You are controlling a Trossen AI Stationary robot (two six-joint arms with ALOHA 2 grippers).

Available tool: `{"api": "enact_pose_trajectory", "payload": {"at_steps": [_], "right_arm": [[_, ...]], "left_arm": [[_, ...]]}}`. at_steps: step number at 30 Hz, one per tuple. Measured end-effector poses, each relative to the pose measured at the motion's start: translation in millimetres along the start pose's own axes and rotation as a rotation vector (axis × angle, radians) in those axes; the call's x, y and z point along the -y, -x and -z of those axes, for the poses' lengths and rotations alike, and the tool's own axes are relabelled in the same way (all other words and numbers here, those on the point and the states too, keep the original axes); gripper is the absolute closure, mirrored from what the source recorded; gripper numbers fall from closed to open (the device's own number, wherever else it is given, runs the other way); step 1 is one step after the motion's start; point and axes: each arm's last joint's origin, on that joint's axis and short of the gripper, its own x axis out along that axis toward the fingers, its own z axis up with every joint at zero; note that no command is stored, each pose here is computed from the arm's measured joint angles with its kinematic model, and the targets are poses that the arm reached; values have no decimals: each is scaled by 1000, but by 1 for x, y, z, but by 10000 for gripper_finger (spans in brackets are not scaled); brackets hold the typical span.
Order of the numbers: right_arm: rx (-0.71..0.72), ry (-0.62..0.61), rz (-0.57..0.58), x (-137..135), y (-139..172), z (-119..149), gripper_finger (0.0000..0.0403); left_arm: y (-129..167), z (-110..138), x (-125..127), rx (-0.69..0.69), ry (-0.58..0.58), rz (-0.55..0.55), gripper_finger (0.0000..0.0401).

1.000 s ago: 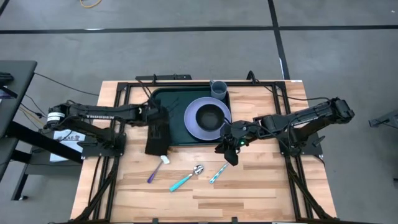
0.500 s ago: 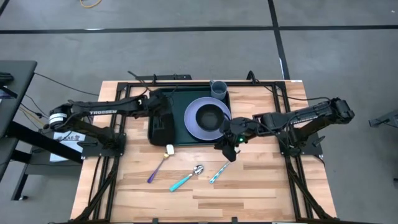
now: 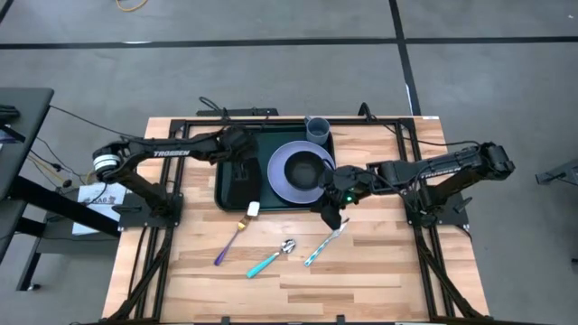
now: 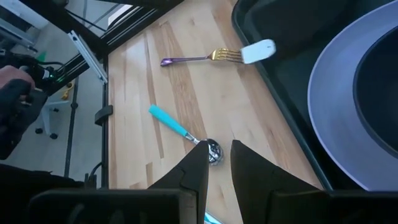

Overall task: Set up tray
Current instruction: Put the napkin on the serving tray, then put the fork on the napkin on the serving tray

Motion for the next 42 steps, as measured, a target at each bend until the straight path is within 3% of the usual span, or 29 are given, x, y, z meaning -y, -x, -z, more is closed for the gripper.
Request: {"api": "enact_pose_trajectory", "payload": {"at_steps": [8,22,42], "right_arm": [[-1,0,1,0,0,0,343],[-4,6,3,0,0,0,343],[-5,8,3,0,0,0,343]], "left_arm": [[-3,8,-21,-5,48,19,401],[-3,6,-21,22,22,25,400],[-4,6,-23,9,24,-12,318]]}}
